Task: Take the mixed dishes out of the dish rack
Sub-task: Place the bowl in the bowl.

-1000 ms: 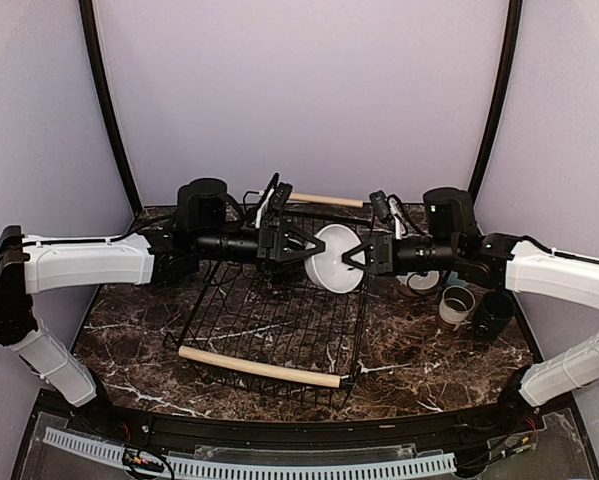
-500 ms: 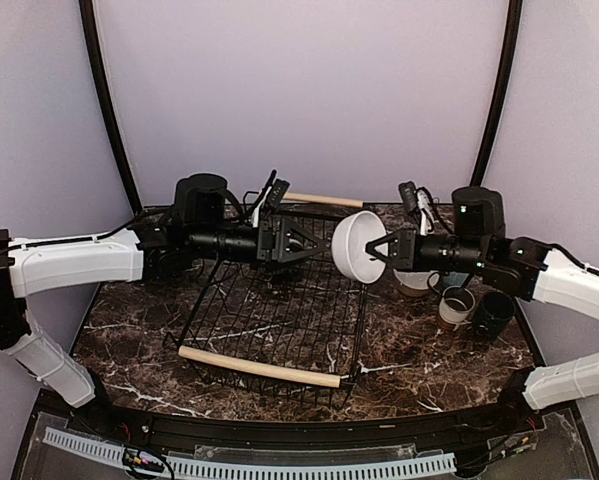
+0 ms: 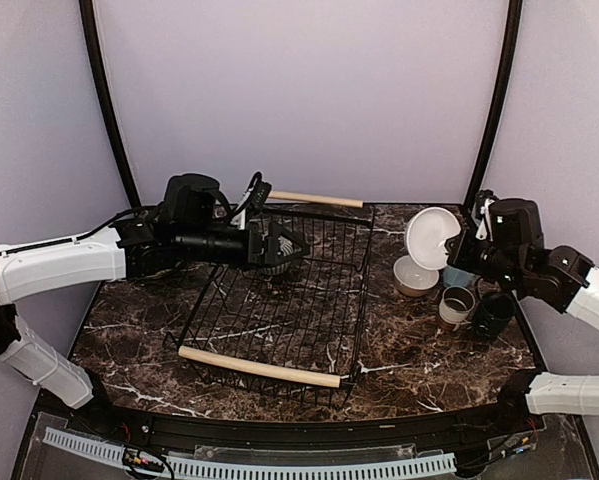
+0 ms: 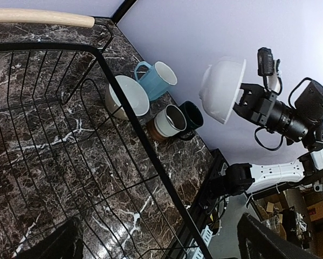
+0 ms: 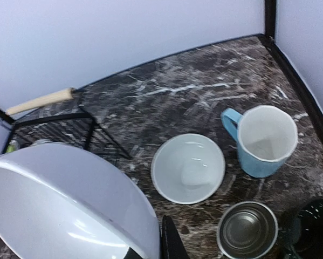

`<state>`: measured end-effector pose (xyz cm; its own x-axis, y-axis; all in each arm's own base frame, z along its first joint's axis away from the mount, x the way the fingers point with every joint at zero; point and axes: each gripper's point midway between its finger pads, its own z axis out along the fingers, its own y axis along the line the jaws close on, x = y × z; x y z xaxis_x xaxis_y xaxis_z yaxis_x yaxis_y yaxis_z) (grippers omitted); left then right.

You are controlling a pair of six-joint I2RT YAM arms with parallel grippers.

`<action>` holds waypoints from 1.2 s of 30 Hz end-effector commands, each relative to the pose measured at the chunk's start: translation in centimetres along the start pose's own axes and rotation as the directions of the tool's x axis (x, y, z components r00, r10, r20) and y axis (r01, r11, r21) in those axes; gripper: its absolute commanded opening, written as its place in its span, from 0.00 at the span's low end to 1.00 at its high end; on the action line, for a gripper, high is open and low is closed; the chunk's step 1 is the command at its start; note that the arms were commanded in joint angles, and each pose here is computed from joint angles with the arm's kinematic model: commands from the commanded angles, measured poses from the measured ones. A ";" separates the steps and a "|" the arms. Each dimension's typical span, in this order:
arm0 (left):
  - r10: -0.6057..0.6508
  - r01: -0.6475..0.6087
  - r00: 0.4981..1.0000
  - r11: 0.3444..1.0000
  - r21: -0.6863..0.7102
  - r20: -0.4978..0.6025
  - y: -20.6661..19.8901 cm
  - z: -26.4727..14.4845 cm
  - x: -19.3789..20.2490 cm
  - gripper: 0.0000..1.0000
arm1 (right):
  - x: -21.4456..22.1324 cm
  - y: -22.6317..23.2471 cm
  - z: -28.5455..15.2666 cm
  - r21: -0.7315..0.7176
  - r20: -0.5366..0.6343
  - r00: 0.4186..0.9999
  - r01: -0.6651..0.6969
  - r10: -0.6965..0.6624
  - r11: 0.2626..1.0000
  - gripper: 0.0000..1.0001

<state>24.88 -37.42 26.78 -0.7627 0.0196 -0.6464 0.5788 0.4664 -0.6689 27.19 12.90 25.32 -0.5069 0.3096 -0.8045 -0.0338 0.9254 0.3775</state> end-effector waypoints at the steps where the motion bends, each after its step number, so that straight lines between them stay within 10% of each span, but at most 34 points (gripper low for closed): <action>1: 0.005 -0.005 1.000 0.999 -0.034 -0.014 0.6 -0.2 0.3 0.99 | 0.8 -5.0 2.4 0.242 -0.076 0.995 -0.045 0.065 0.969 0.00; 36: 0.004 -0.006 1.000 0.997 -0.083 -0.026 1.4 -1.2 1.0 0.99 | 6.9 -9.1 14.8 0.460 -0.310 0.868 -0.220 0.388 0.860 0.00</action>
<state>24.94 -36.28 25.16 -0.7741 0.0451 -0.6314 0.5506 0.5401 -0.6365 36.22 9.75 10.19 -0.7376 0.5348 -0.4122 0.4608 0.8449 0.2716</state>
